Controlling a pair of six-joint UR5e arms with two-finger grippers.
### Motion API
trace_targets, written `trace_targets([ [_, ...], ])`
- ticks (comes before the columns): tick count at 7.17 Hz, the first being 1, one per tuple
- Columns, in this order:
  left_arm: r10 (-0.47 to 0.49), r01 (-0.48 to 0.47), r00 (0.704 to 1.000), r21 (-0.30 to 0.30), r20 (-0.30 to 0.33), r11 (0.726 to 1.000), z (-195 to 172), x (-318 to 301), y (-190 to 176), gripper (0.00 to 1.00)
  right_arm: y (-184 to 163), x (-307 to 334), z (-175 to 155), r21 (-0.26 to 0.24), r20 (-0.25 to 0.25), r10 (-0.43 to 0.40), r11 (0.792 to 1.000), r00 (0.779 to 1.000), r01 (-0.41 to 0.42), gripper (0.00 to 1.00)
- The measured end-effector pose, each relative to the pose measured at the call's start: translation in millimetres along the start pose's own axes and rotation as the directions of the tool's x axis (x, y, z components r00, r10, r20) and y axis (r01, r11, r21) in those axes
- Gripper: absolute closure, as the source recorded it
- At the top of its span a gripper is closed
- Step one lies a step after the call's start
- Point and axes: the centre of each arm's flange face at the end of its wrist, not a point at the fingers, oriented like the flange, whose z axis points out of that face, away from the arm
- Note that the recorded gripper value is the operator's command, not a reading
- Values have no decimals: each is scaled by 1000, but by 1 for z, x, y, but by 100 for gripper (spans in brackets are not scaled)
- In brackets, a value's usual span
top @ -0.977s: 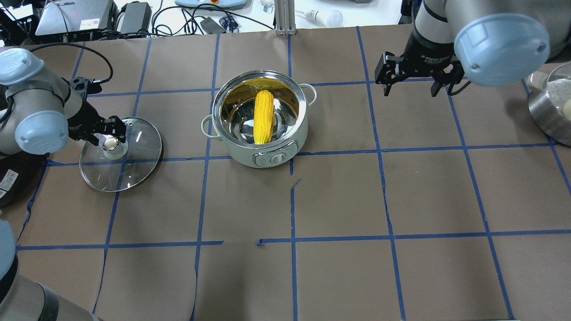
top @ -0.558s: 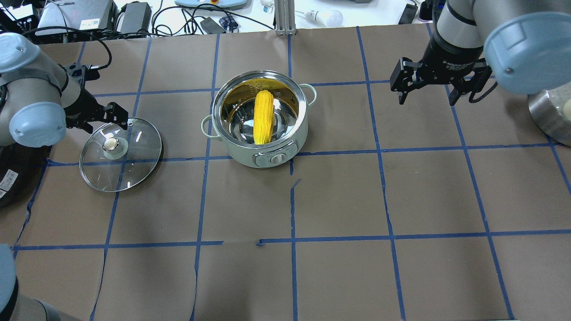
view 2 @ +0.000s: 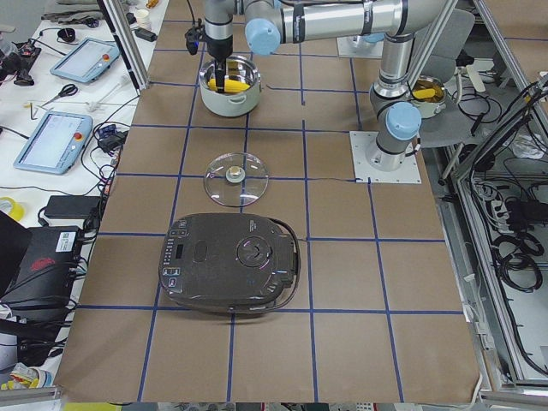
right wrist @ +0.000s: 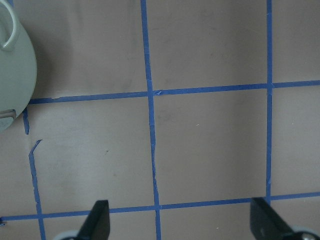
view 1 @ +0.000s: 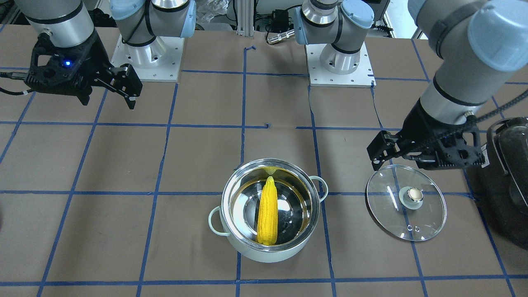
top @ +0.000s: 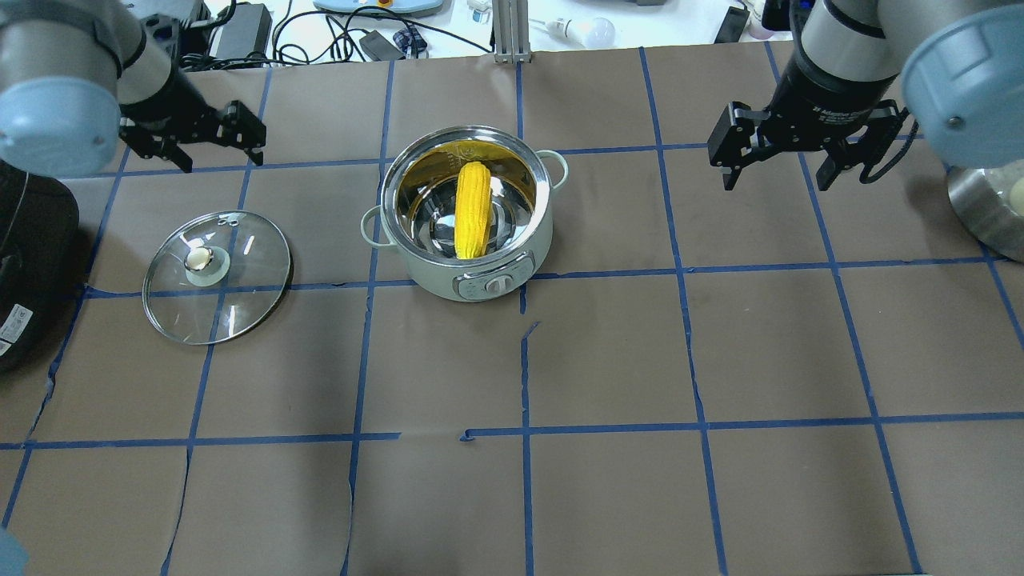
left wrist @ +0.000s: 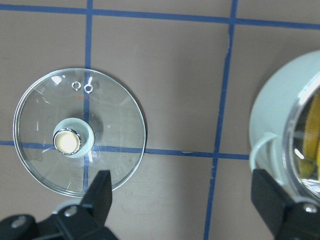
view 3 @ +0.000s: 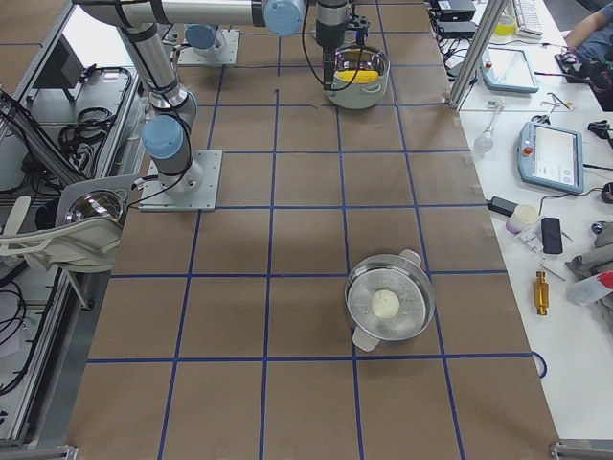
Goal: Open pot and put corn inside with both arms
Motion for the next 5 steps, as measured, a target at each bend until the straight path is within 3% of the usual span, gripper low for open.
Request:
trace_targets([
  [2,71,-71,997,24,19,997,-43,47,31,0,2,-1,-5,4,9,-4,1000,1000,4,0],
  [5,75,-76,997,23,14,997,-60,48,66,0,2,-2,-6,5,15,-5,1000,1000,5,0],
])
